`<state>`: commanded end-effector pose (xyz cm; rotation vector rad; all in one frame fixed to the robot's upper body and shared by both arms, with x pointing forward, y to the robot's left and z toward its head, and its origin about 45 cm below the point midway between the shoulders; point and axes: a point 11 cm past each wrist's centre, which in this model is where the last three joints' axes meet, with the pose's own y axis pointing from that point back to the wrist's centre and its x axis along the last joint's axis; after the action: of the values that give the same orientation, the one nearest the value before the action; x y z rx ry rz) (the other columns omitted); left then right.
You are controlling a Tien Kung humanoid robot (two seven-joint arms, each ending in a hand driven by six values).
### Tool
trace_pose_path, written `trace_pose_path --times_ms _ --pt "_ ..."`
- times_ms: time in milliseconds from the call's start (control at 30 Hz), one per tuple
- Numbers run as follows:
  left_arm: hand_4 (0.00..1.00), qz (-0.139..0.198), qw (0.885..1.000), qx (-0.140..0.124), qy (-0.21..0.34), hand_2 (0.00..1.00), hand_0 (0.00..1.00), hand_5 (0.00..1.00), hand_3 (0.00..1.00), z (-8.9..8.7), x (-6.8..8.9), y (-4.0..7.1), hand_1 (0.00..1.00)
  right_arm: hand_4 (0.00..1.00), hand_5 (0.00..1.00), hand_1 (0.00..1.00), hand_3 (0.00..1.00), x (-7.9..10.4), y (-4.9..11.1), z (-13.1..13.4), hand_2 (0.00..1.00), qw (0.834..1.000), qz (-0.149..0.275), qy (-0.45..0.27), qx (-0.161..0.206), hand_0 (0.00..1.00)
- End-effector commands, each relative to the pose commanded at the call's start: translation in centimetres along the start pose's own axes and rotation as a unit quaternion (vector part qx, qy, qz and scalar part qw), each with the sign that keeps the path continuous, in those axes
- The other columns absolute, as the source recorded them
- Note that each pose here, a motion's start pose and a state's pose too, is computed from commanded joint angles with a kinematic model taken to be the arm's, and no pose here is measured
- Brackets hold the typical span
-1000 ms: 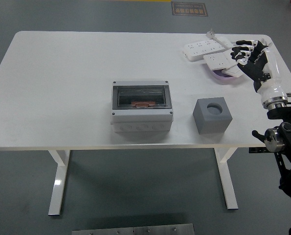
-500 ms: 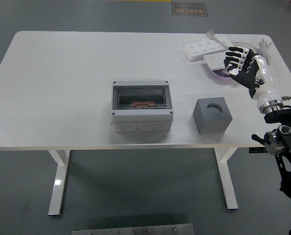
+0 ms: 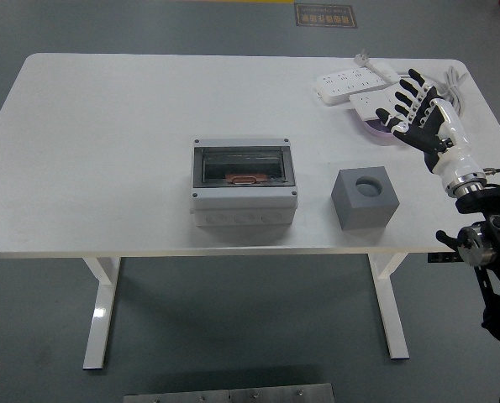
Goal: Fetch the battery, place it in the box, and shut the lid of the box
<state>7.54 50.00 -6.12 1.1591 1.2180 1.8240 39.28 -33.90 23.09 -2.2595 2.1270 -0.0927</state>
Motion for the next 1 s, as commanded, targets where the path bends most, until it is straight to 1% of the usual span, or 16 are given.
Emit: trace_pose_path --times_ms 33,67,233,267,800,900,1000 --pt "0.614 0.0 1.0 0.0 0.0 0.572 0.641 0.062 0.562 0.0 0.0 0.0 0.705 0.998 0.357 0.982 0.998 0.0 0.0 0.0 0.998 1.0 0.0 -0.001 0.0 0.994" --pt "0.615 0.0 1.0 0.0 0.0 0.571 0.641 0.061 0.562 0.0 0.0 0.0 0.705 0.998 0.998 0.979 0.998 0.0 0.0 0.0 0.993 1.0 0.0 -0.002 0.0 0.998" --pt "0.615 0.0 1.0 0.0 0.0 0.571 0.641 0.061 0.562 0.0 0.0 0.0 0.705 0.998 0.998 0.979 0.998 0.0 0.0 0.0 0.993 1.0 0.0 -0.008 0.002 0.998" --pt "0.616 0.0 1.0 0.0 0.0 0.57 0.642 0.061 0.562 0.0 0.0 0.0 0.704 0.998 0.998 0.972 0.989 0.0 0.0 0.0 0.976 1.0 0.001 -0.009 0.003 0.998" --pt "0.616 0.001 1.0 0.0 0.002 0.57 0.644 0.062 0.561 -0.1 0.1 0.0 0.704 0.998 0.998 0.961 0.989 0.8 0.2 -0.5 0.972 0.999 0.016 -0.024 0.022 0.998" --pt "0.615 0.001 1.0 0.0 0.003 0.569 0.645 0.058 0.562 -0.2 0.2 0.0 0.704 0.998 0.998 0.952 0.981 0.9 0.2 -0.6 0.96 0.999 0.019 -0.023 0.028 0.998" --pt "0.615 0.001 1.0 0.001 0.003 0.569 0.645 0.058 0.562 -0.3 0.2 0.0 0.704 0.998 0.998 0.952 0.981 1.2 0.2 -0.9 0.96 0.998 0.031 -0.018 0.042 0.998"
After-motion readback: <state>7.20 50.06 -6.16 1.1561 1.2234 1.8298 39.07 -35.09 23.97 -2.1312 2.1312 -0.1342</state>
